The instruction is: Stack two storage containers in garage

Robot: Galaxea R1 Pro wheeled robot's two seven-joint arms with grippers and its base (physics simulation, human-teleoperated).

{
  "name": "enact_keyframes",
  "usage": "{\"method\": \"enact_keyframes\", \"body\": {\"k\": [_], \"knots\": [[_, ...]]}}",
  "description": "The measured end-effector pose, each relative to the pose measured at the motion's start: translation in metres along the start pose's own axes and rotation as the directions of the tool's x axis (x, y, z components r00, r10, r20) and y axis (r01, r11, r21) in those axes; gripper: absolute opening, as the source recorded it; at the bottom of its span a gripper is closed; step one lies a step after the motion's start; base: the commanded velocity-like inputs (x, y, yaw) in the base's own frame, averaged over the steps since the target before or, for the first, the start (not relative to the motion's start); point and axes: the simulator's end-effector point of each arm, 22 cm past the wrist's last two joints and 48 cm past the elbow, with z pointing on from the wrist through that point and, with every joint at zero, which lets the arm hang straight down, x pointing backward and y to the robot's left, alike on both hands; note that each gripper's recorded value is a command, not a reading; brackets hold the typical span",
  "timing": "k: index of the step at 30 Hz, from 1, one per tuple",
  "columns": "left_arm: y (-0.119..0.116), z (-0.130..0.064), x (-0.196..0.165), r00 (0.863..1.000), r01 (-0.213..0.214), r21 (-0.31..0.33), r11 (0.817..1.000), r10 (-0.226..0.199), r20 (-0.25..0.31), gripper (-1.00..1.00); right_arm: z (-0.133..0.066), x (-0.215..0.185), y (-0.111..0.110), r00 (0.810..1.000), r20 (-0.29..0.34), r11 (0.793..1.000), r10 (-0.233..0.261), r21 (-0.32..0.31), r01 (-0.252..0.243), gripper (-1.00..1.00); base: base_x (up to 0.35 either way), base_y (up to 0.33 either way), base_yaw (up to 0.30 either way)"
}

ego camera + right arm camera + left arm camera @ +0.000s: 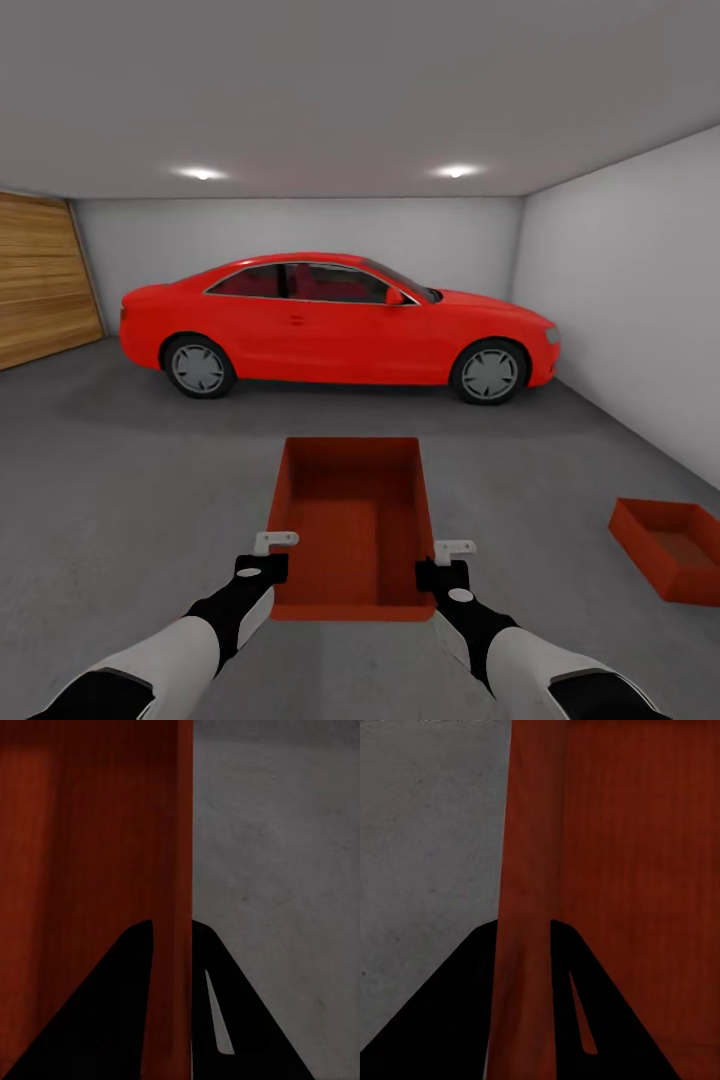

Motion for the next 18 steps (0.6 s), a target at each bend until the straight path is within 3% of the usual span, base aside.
{"method": "enact_keyframes", "body": {"k": [18], "knots": [[-0.0003, -0.0001, 0.0000, 1.000, 0.000, 0.000, 1.000, 0.000, 0.000, -1.00, 0.0001, 0.0001, -0.0004, 1.000, 0.000, 1.000, 0.000, 0.000, 0.000, -1.00, 0.322, 0.000, 0.000]]}}
